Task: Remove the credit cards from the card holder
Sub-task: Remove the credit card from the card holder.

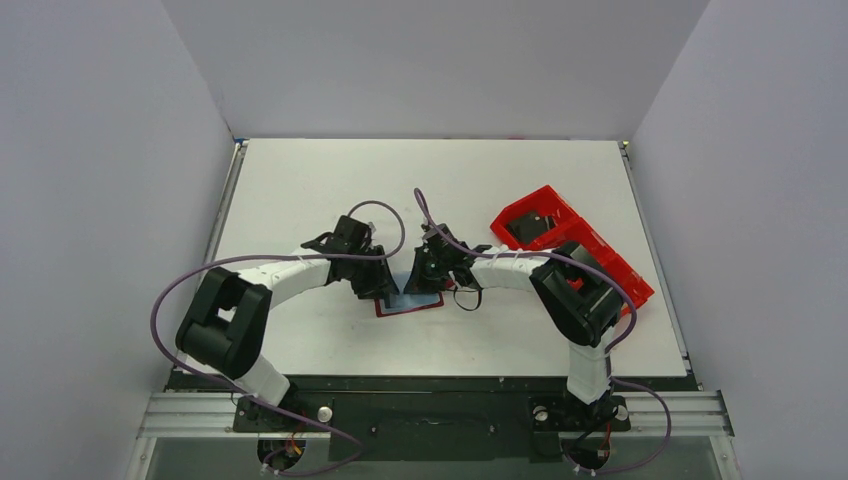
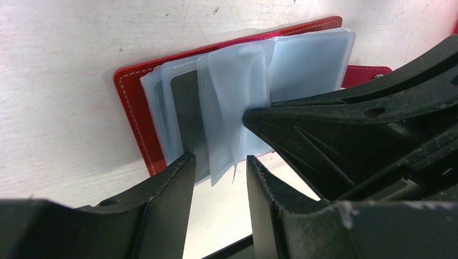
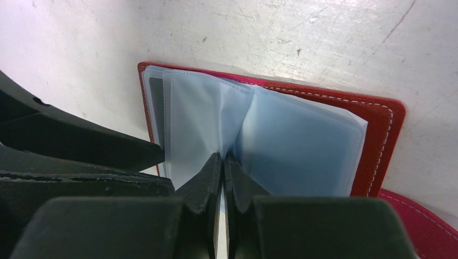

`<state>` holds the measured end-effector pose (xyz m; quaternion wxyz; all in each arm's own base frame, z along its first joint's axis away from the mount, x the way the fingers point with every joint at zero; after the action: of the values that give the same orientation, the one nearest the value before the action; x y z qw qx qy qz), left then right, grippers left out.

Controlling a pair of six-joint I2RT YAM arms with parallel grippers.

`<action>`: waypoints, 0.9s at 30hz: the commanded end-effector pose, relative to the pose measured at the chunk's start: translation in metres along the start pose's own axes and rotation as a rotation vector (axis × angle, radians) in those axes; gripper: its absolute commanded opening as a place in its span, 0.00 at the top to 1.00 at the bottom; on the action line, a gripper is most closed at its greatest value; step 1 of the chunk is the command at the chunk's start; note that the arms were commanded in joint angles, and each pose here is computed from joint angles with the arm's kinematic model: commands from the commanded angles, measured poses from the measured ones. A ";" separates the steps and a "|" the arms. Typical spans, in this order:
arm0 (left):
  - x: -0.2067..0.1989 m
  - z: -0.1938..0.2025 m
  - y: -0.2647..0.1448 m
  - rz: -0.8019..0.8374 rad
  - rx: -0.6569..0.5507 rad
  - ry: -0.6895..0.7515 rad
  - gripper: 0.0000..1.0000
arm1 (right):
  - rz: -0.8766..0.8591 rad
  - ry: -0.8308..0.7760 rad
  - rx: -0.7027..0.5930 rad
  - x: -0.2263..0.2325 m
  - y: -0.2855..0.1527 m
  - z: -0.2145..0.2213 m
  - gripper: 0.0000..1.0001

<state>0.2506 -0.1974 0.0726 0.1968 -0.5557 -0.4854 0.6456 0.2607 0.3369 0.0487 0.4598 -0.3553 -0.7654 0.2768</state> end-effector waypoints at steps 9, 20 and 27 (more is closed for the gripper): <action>-0.015 -0.004 0.019 0.076 0.005 0.023 0.63 | 0.059 0.012 0.066 -0.019 0.009 0.024 1.00; -0.012 -0.007 0.017 0.042 -0.014 0.013 1.00 | 0.025 -0.004 0.016 -0.001 -0.010 0.005 0.79; -0.017 -0.012 -0.001 0.037 -0.054 0.048 1.00 | 0.008 -0.017 -0.046 0.014 -0.037 -0.014 0.65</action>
<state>0.2584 -0.2084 0.0593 0.1923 -0.5601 -0.4757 0.6504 0.2566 0.3323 0.0582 0.4650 -0.3547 -0.7619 0.2784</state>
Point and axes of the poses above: each gripper's point midway between its finger pads, its own y axis out along the fingers, its own x axis along the line the jaws close on, z = x × y, the point moved 4 cm from there along -y, back along the fingers, and after that the axes turned 11 degrees about -y, right-handed, at the moved point
